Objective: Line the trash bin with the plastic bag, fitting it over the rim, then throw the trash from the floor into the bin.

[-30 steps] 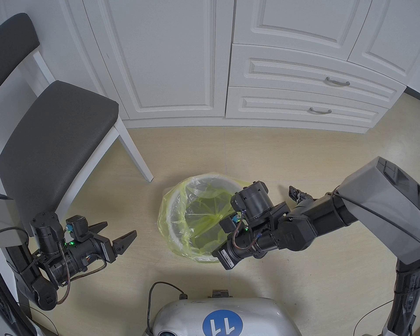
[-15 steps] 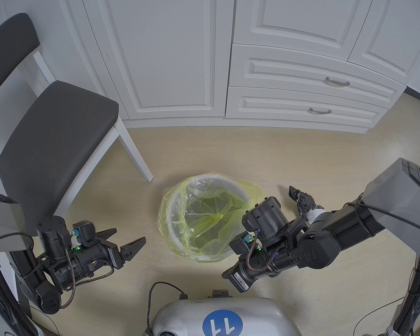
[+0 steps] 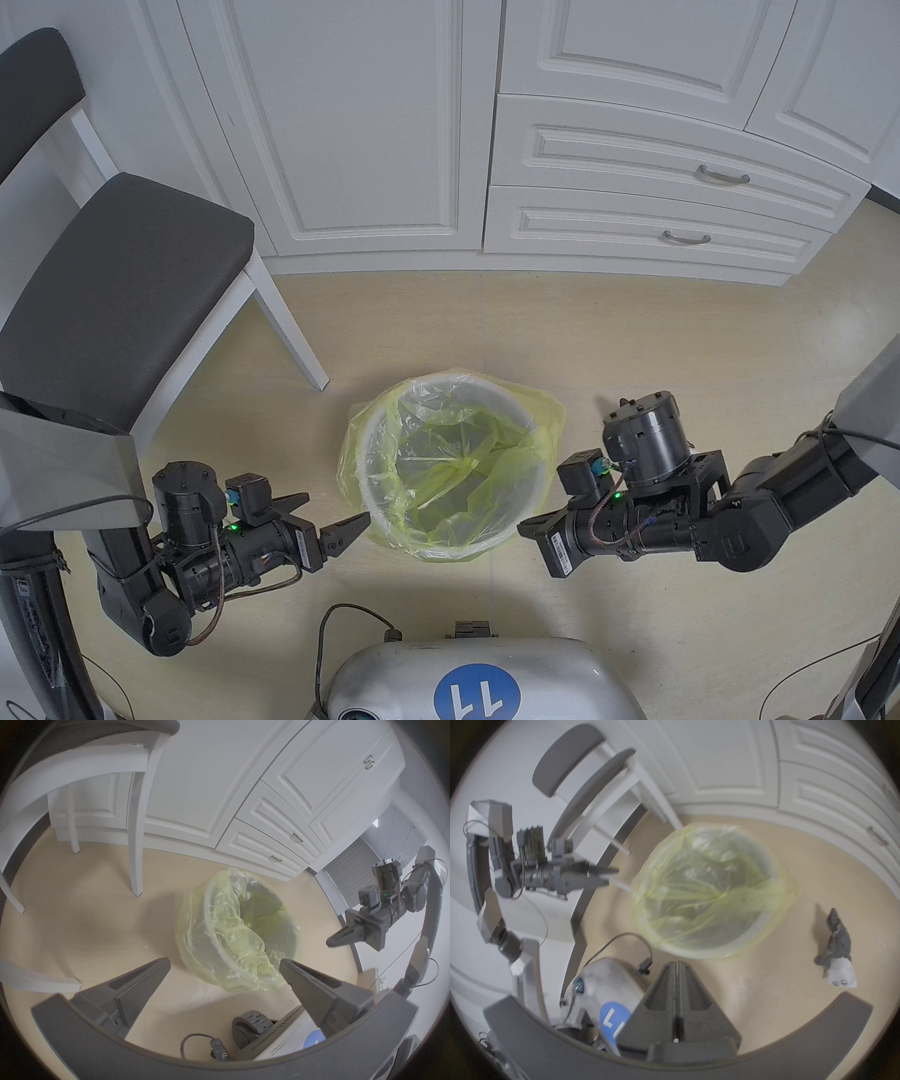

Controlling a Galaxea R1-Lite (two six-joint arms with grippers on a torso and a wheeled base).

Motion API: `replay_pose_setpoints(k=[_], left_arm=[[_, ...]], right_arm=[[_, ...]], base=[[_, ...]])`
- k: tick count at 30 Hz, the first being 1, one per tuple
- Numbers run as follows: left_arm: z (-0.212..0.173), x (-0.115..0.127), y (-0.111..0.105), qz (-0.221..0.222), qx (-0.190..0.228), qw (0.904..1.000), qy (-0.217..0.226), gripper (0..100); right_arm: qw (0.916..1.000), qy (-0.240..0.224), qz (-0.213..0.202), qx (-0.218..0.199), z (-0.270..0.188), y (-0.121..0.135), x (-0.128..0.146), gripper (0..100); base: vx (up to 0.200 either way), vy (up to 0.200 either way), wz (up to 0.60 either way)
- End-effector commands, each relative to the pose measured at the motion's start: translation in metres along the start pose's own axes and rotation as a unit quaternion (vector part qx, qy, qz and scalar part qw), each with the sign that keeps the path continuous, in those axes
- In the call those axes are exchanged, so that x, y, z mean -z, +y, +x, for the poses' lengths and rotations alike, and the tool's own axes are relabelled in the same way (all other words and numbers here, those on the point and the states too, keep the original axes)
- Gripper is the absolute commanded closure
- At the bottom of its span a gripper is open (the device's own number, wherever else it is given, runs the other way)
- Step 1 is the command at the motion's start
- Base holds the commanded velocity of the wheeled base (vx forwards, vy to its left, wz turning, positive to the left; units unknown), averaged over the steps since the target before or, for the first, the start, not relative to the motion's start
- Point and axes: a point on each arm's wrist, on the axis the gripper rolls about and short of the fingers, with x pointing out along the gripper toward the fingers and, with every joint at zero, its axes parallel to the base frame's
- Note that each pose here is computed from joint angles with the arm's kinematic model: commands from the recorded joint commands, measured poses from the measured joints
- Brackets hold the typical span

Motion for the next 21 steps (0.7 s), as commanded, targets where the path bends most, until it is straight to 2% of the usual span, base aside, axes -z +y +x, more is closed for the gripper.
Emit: replay_pose_setpoints(k=[1, 4, 9, 13, 15, 21], left_arm=[[0.034, 0.011, -0.006, -0.017, 0.025, 0.9995, 0.008, 0], [0.043, 0.004, -0.012, -0.041, 0.017, 0.9989, -0.016, 0], [0.059, -0.005, -0.016, -0.045, -0.024, 0.9972, -0.054, 0], [0.069, -0.005, -0.02, -0.046, -0.066, 0.9954, -0.054, 0], [0.076, -0.007, -0.022, -0.046, -0.102, 0.9928, -0.042, 0], [0.072, -0.009, -0.026, -0.045, -0.115, 0.9922, -0.018, 0]], right_arm=[[0.9907, -0.106, 0.053, 0.066, -0.018, 0.0, 0.022, 100], [0.9859, -0.136, 0.065, 0.071, -0.025, -0.003, 0.03, 100], [0.9847, -0.142, 0.07, 0.073, -0.034, -0.006, 0.031, 100], [0.9851, -0.14, 0.07, 0.072, -0.029, -0.006, 0.032, 100], [0.9858, -0.136, 0.069, 0.07, -0.027, -0.006, 0.033, 100], [0.9864, -0.135, 0.068, 0.065, -0.027, -0.006, 0.034, 100]], base=[[0.0, 0.0, 0.0], [0.0, 0.0, 0.0], [0.0, 0.0, 0.0], [0.0, 0.0, 0.0], [0.0, 0.0, 0.0], [0.0, 0.0, 0.0]])
